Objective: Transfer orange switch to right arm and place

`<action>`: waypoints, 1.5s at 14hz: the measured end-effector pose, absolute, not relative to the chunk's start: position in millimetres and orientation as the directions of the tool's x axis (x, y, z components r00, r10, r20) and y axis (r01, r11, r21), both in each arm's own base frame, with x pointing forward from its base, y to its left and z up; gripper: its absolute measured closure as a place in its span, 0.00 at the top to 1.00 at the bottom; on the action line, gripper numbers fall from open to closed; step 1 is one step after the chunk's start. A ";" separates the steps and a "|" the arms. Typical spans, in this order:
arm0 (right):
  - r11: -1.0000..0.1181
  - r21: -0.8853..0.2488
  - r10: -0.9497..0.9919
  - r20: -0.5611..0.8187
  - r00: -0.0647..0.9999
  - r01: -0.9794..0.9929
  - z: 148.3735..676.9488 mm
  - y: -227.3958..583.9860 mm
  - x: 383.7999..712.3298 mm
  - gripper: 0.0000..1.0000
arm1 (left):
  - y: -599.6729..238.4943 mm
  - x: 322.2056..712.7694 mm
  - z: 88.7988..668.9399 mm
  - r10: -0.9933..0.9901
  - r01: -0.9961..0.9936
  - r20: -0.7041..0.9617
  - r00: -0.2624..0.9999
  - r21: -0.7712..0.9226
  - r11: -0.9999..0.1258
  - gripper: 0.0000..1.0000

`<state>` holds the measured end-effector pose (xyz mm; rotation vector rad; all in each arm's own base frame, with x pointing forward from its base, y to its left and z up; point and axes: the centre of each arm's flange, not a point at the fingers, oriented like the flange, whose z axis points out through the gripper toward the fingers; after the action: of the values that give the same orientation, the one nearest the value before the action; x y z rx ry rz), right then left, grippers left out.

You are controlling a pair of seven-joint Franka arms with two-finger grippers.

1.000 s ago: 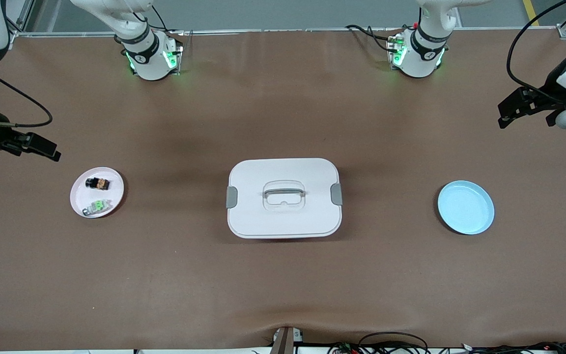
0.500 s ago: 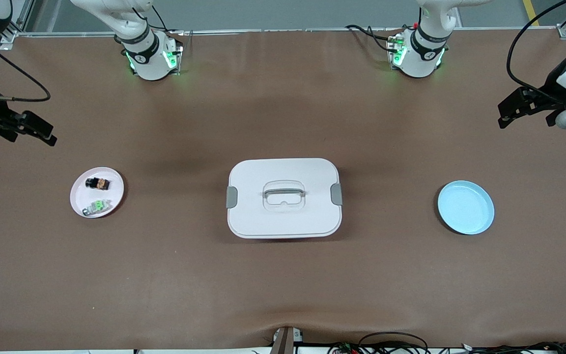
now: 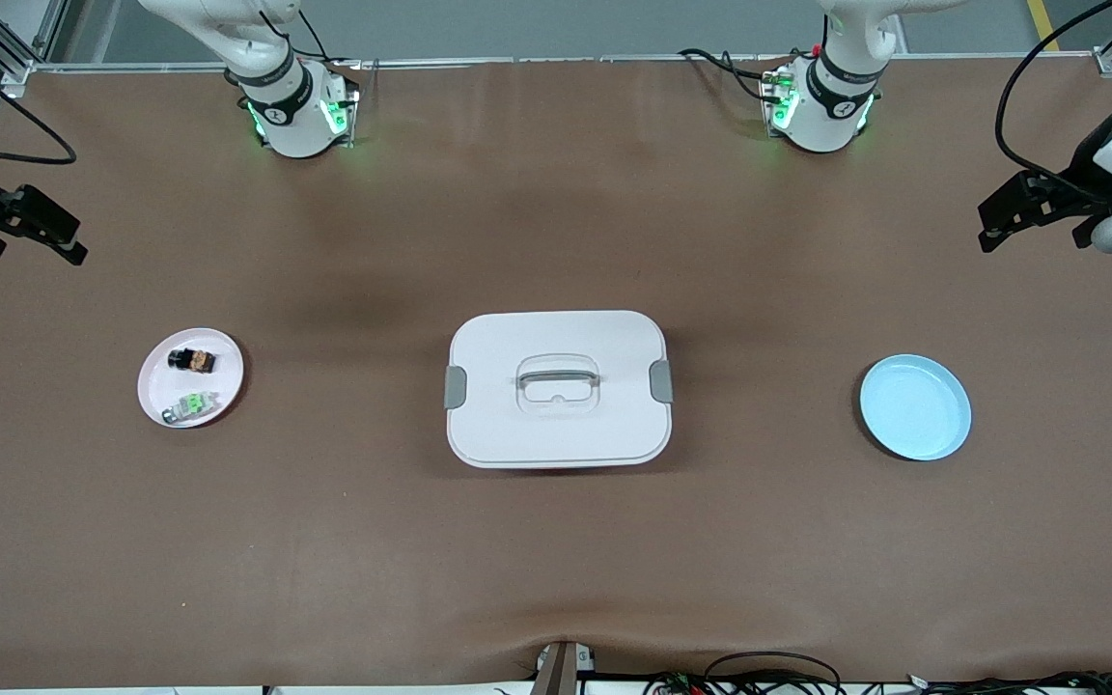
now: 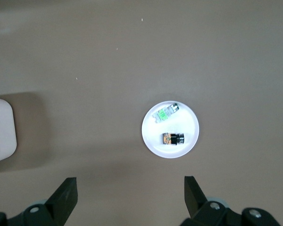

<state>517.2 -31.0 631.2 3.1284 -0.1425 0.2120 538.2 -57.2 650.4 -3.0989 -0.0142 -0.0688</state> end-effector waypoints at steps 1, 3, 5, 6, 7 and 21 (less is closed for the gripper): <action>-0.996 -0.001 -0.085 0.137 0.987 -0.086 636.6 -31.9 518.1 1.00 | -57.2 538.0 650.2 0.008 0.010 0.043 0.999 -0.042 -0.999 1.00; -0.997 -0.001 -0.083 0.099 0.992 -0.083 642.3 -34.5 520.7 1.00 | -57.1 537.7 650.1 0.008 0.009 0.040 0.999 -0.042 -0.999 1.00; -0.997 -0.002 -0.083 0.041 0.996 -0.083 639.9 -36.7 527.3 1.00 | -57.1 537.4 650.3 0.006 0.008 0.039 0.999 -0.043 -0.999 1.00; -0.997 -0.002 -0.083 0.021 0.996 -0.083 636.3 -37.2 530.7 1.00 | -57.0 537.3 650.4 0.006 0.008 0.039 0.999 -0.043 -0.999 1.00; -0.997 -0.002 -0.082 0.010 0.997 -0.082 632.7 -37.6 533.6 1.00 | -56.9 537.1 650.7 0.006 0.008 0.040 0.999 -0.043 -0.999 1.00; -0.997 -0.003 -0.084 0.012 0.996 -0.083 635.8 -38.9 536.6 1.00 | -56.1 515.7 672.9 -0.037 -0.036 0.021 0.999 -0.045 -0.998 1.00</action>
<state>536.6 -38.9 635.8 3.1412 -0.1314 0.0189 515.7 -56.1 672.9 -3.0967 0.0566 -0.0345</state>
